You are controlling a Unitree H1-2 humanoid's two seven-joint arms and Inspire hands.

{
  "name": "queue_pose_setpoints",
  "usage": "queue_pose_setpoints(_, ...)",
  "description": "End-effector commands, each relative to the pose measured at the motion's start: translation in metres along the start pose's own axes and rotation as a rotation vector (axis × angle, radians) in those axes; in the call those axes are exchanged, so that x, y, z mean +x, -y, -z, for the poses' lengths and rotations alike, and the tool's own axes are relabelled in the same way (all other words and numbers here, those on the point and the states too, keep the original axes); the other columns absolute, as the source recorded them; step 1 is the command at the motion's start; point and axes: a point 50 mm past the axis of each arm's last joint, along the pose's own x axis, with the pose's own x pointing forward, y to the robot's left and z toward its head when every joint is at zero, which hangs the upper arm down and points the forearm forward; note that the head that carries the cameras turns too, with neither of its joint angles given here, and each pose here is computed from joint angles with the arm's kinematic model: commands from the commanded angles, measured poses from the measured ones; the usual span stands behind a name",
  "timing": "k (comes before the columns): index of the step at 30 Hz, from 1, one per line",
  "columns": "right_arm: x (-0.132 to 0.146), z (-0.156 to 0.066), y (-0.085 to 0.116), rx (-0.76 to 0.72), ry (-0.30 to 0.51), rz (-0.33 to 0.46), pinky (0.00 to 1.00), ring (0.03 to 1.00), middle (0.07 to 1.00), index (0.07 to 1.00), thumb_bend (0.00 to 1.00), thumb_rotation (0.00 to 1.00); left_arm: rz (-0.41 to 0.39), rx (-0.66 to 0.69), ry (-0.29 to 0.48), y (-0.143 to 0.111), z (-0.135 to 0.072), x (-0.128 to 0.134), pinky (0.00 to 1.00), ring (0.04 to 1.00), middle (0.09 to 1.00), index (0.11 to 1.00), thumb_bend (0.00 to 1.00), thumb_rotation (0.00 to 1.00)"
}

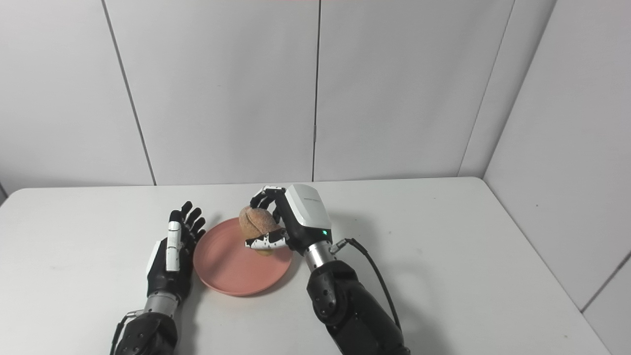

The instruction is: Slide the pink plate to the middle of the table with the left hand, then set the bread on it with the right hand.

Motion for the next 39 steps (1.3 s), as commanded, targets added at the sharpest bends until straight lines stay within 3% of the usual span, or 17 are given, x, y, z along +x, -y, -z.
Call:
queue_pose_setpoints(1, 0.024, -0.022, 0.012, 0.006, 0.107, 0.019, 0.29, 0.369, 0.412, 0.527, 0.51, 0.00, 0.017, 0.001, 0.016, 0.009, -0.002, 0.001, 0.98, 0.976, 0.979, 0.968, 0.73, 1.00)
queue_pose_setpoints(10, 0.032, -0.026, -0.008, -0.038, 0.108, -0.042, 0.30, 0.376, 0.413, 0.525, 0.52, 0.00, 0.016, -0.001, 0.016, 0.012, -0.004, 0.001, 0.98, 0.975, 0.979, 0.966, 0.72, 1.00)
queue_pose_setpoints(14, 0.032, -0.025, -0.015, -0.081, 0.106, -0.065, 0.26, 0.344, 0.408, 0.525, 0.51, 0.00, 0.019, 0.001, 0.020, 0.013, -0.005, 0.000, 0.98, 0.978, 0.984, 0.971, 0.72, 1.00)
queue_pose_setpoints(15, 0.032, -0.025, -0.016, -0.094, 0.108, -0.072, 0.25, 0.328, 0.442, 0.507, 0.52, 0.00, 0.018, 0.002, 0.021, 0.013, -0.005, 0.001, 0.98, 0.978, 0.984, 0.971, 0.72, 1.00)
queue_pose_setpoints(28, 0.032, -0.018, -0.024, -0.176, 0.152, -0.120, 0.24, 0.305, 0.477, 0.489, 0.52, 0.00, 0.014, -0.002, 0.026, 0.014, -0.006, 0.000, 0.97, 0.974, 0.980, 0.964, 0.72, 1.00)
queue_pose_setpoints(32, 0.029, -0.017, -0.022, -0.262, 0.160, -0.122, 0.38, 0.500, 0.457, 0.523, 0.52, 0.00, 0.016, 0.008, 0.024, 0.014, -0.006, 0.000, 0.98, 0.974, 0.981, 0.966, 0.72, 1.00)
queue_pose_setpoints(33, 0.028, -0.017, -0.022, -0.274, 0.163, -0.122, 0.46, 0.603, 0.640, 0.503, 0.51, 0.12, 0.016, 0.010, 0.025, 0.014, -0.007, 0.000, 0.99, 0.974, 0.981, 0.967, 0.72, 1.00)
queue_pose_setpoints(34, 0.027, -0.017, -0.021, -0.282, 0.170, -0.123, 0.46, 0.608, 0.650, 0.502, 0.51, 0.13, 0.016, 0.010, 0.027, 0.014, -0.007, 0.000, 0.99, 0.974, 0.981, 0.967, 0.72, 1.00)
queue_pose_setpoints(36, 0.026, -0.018, -0.019, -0.290, 0.180, -0.124, 0.54, 0.668, 0.732, 0.695, 0.60, 0.35, 0.016, 0.010, 0.030, 0.013, -0.007, 0.000, 0.99, 0.974, 0.979, 0.963, 0.71, 1.00)
queue_pose_setpoints(39, 0.024, -0.020, -0.017, -0.285, 0.190, -0.122, 0.63, 0.741, 0.801, 0.795, 0.65, 0.52, 0.020, 0.014, 0.033, 0.012, -0.007, 0.000, 0.99, 0.978, 0.978, 0.964, 0.71, 1.00)
